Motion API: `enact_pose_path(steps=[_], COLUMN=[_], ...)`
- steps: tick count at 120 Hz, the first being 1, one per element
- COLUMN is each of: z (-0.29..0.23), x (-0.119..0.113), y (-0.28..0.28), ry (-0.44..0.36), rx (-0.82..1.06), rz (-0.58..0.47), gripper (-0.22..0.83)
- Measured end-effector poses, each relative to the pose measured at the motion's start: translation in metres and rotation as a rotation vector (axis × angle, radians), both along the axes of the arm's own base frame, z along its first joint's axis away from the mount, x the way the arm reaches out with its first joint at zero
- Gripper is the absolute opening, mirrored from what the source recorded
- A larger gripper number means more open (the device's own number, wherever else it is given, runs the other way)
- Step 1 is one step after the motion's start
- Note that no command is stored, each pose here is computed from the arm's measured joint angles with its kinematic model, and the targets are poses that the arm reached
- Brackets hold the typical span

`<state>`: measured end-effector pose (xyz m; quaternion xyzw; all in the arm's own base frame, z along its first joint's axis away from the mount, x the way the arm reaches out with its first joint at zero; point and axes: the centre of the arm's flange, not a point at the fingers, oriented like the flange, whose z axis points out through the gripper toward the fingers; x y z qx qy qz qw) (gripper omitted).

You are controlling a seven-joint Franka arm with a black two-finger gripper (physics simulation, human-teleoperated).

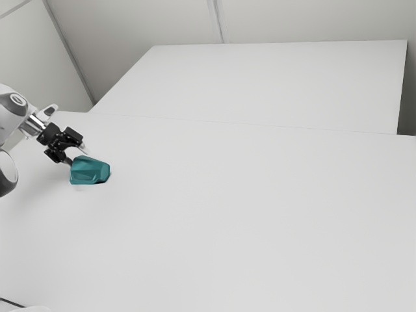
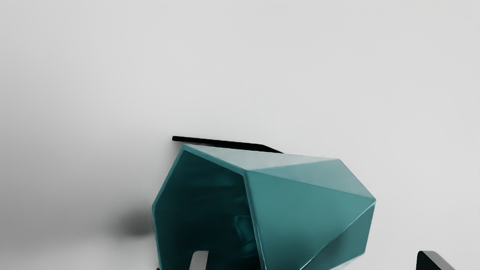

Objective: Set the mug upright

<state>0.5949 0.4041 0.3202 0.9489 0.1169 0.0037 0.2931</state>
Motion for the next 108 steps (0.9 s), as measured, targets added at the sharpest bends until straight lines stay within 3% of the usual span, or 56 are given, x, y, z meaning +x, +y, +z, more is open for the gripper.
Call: enact_pose_path(steps=[32,61,87,108], z=[-0.013,-0.010,0.006,0.024], x=[0.001,0.005,0.019,0.033], y=[-0.007,-0.014,-0.036,-0.061], ry=[-0.011,-0.026,-0.046,-0.055], rx=[-0.040,-0.044,-0.033,-0.018], rz=[-0.014,-0.030,-0.067,-0.101], gripper=[0.60,0.13,-0.05,-0.12])
